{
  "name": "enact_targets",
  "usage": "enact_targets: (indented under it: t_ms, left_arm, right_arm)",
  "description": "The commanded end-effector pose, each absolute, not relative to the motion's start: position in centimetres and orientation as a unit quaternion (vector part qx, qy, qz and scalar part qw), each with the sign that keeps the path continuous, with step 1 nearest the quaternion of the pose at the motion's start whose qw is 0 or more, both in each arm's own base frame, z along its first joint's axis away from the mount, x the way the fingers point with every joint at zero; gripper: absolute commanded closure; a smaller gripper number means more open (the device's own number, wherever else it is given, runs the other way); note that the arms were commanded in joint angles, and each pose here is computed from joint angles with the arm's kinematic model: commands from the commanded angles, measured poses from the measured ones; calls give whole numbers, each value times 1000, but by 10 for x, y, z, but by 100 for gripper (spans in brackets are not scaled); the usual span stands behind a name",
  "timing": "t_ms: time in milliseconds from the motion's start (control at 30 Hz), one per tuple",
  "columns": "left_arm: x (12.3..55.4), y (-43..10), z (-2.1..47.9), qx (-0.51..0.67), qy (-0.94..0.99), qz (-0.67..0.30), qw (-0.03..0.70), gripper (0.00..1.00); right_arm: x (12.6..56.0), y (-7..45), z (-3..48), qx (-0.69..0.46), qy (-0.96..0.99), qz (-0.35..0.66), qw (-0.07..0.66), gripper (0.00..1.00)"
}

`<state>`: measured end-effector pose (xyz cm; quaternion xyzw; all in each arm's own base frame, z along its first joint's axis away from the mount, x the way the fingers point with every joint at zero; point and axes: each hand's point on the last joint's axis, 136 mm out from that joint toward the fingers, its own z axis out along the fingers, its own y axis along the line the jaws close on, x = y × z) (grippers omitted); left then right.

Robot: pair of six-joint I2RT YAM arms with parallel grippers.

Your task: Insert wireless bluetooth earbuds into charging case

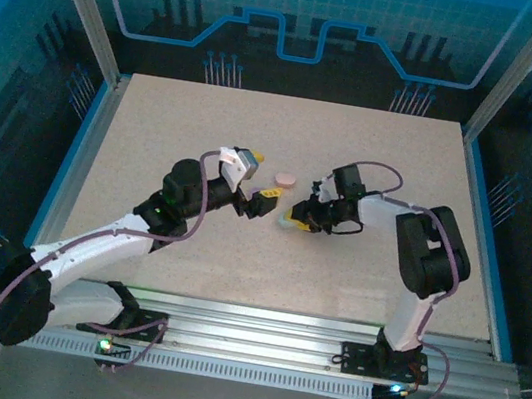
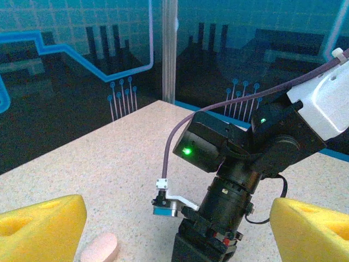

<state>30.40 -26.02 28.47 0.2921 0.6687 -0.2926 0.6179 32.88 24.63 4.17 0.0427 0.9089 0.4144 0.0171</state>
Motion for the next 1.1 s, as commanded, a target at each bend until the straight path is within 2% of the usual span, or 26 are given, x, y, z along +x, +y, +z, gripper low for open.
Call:
enact_targets:
  t_ms: [0, 267, 500, 633, 767, 833, 900, 1067]
  left_arm:
    - [308, -249, 302, 264, 676, -279, 629, 10]
    - [315, -238, 302, 242, 683, -266, 635, 6]
    - [324, -223, 296, 210, 703, -254, 630, 1]
    - [346, -188, 275, 135, 750, -201, 615, 1]
    - [370, -115, 235, 7, 814, -112, 570, 1]
    - [375, -78, 211, -49, 834, -69, 545, 1]
    - [375, -51, 191, -69, 846, -32, 527, 1]
    - [369, -3, 167, -111, 855, 28, 505, 1]
  right_arm:
    - [340, 250, 37, 28, 912, 408, 35, 75]
    - [323, 216, 19, 42, 948, 315, 28, 49]
    - [325, 182, 50, 54, 958, 268, 85, 28]
    - [339, 142, 98, 57, 962, 190, 190, 26]
    - [354, 66, 149, 67, 936, 7, 347, 22]
    - [357, 32, 166, 72, 907, -78, 407, 15]
    - [354, 4, 157, 85, 887, -139, 433, 9]
    - [373, 7, 112, 14, 896, -85, 435, 8]
